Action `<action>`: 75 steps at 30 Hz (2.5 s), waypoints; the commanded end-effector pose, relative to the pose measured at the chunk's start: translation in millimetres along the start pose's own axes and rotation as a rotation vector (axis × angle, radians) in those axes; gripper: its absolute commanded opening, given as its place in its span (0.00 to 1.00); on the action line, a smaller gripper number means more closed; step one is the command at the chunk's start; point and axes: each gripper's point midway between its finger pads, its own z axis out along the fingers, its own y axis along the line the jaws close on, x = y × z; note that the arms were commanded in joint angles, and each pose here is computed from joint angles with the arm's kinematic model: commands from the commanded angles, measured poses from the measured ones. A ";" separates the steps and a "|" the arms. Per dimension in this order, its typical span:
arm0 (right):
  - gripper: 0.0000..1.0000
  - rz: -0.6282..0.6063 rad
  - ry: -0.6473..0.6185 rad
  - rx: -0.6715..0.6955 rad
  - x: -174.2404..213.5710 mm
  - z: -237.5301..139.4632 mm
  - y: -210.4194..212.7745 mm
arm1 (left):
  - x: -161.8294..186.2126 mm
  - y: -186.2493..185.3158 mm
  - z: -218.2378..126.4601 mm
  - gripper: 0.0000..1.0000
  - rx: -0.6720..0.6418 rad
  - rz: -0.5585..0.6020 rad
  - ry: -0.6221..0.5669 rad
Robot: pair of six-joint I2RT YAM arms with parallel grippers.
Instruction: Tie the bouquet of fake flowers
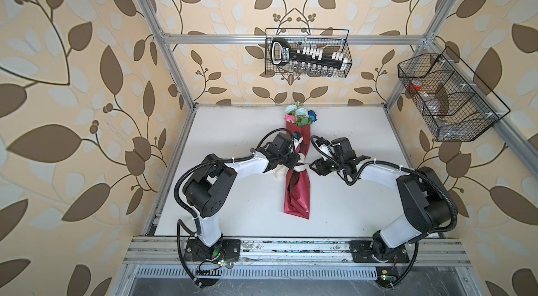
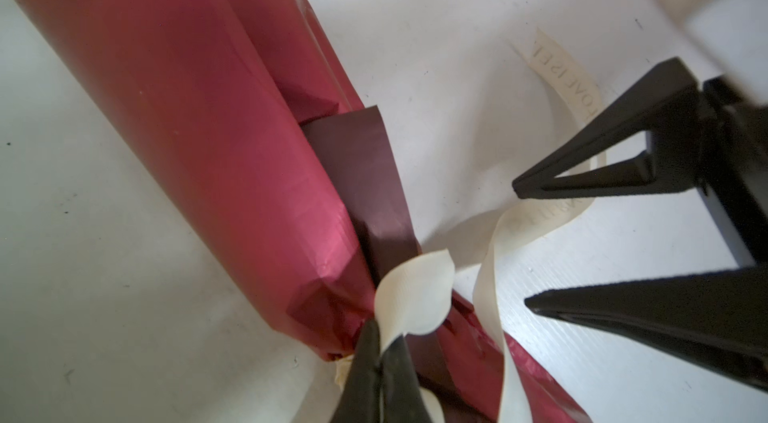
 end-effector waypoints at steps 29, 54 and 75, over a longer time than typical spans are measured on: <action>0.29 -0.005 0.190 -0.125 19.2 36.7 10.4 | -31.1 -6.2 -4.0 0.00 0.048 0.000 -0.057; 0.00 0.090 -0.035 0.029 -25.2 -6.1 31.2 | -33.1 -7.2 -4.1 0.00 0.055 -0.024 -0.065; 0.00 0.150 -0.058 -0.033 -19.5 -6.6 46.3 | -31.7 -7.8 -2.5 0.00 0.059 -0.031 -0.065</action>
